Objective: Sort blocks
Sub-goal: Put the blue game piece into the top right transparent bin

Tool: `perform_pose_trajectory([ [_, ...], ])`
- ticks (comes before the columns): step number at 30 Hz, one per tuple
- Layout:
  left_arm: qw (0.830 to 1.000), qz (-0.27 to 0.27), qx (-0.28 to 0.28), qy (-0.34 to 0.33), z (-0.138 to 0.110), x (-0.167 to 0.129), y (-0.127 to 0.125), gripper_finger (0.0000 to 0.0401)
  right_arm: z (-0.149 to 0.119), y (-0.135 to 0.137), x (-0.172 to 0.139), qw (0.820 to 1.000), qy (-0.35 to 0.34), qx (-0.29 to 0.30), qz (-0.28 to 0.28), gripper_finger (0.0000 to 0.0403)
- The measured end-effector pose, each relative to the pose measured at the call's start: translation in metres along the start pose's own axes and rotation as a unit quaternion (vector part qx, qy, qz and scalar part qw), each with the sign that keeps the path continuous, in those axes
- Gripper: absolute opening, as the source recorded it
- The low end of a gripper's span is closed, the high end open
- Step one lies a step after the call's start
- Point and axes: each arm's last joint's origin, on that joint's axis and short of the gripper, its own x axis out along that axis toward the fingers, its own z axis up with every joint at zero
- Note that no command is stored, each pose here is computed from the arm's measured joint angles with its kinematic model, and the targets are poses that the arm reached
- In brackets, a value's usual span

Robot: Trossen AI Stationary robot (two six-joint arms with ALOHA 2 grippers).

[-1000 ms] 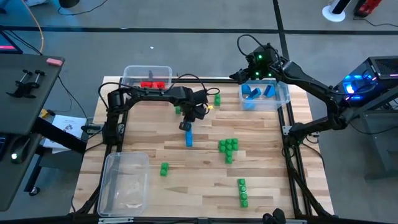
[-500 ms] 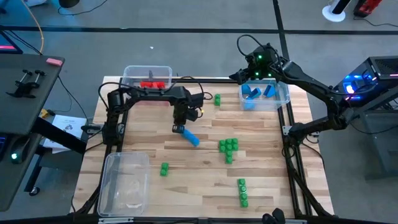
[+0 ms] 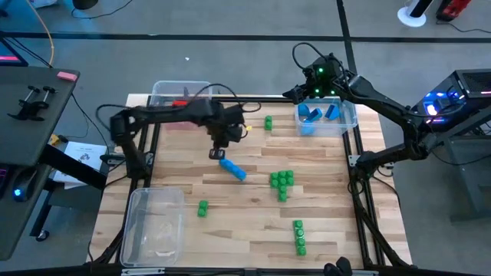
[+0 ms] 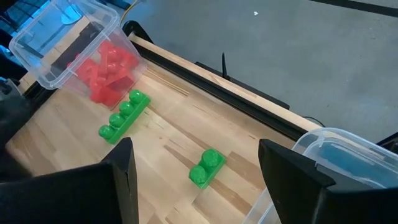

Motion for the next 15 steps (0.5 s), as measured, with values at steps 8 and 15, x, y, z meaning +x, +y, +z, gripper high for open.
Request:
perform_pose_trajectory([
  [8,0.978,0.054,0.110,-0.172,-0.040,-0.002,-0.066,0.0000,-0.001,0.000,0.000,1.000,0.003,0.001,0.000,0.0215],
  [15,0.934,0.196,0.159,-0.252,-0.028,0.003,-0.073,0.0000,-0.001,0.000,0.000,1.000,0.003,0.003,0.000,0.0215],
])
